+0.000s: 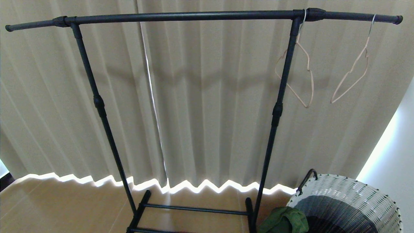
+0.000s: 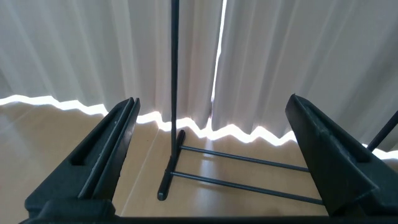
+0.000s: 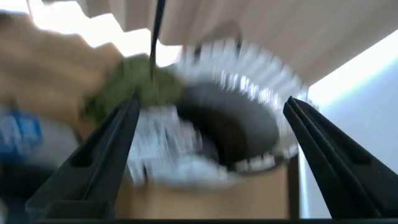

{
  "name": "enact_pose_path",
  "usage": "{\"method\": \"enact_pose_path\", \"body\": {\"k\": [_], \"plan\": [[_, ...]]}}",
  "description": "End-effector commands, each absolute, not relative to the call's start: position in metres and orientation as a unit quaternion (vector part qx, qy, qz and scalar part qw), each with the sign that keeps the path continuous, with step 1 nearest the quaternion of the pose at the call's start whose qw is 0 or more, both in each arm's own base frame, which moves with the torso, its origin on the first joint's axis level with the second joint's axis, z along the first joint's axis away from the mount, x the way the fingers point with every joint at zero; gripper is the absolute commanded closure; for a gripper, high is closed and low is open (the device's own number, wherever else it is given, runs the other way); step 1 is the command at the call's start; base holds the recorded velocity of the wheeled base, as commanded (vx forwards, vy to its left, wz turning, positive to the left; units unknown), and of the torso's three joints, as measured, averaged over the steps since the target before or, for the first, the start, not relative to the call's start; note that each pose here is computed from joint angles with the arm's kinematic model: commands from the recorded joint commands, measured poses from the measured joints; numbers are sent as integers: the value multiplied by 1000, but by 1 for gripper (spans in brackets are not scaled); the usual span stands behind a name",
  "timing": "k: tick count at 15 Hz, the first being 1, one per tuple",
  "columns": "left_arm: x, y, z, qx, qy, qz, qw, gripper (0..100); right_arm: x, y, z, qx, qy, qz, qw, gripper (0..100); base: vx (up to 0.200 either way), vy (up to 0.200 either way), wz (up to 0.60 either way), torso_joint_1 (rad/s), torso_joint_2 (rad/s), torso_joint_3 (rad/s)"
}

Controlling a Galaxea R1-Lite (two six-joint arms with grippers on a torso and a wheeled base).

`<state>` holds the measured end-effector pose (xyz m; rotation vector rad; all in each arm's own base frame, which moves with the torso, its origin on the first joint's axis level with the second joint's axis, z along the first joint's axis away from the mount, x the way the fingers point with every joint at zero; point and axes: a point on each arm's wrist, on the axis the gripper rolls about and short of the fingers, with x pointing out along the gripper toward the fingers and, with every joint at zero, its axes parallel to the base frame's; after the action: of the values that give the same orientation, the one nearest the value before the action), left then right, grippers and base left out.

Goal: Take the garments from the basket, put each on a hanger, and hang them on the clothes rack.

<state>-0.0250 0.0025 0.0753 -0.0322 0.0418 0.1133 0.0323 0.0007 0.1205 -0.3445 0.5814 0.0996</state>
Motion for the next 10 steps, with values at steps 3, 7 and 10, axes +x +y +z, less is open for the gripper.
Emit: {"method": "enact_pose_path", "body": {"k": [3,7,10], "plan": [[-25,2,76,-16,20,57,998,0,99,2,90,-250,496,68,829,0,0,0,0,0,0,0],[-25,2,76,-17,20,57,998,0,115,3,68,-253,548,87,793,0,0,0,0,0,0,0],[-25,2,76,-17,20,57,998,0,122,4,51,-282,562,115,769,0,0,0,0,0,0,0]]}}
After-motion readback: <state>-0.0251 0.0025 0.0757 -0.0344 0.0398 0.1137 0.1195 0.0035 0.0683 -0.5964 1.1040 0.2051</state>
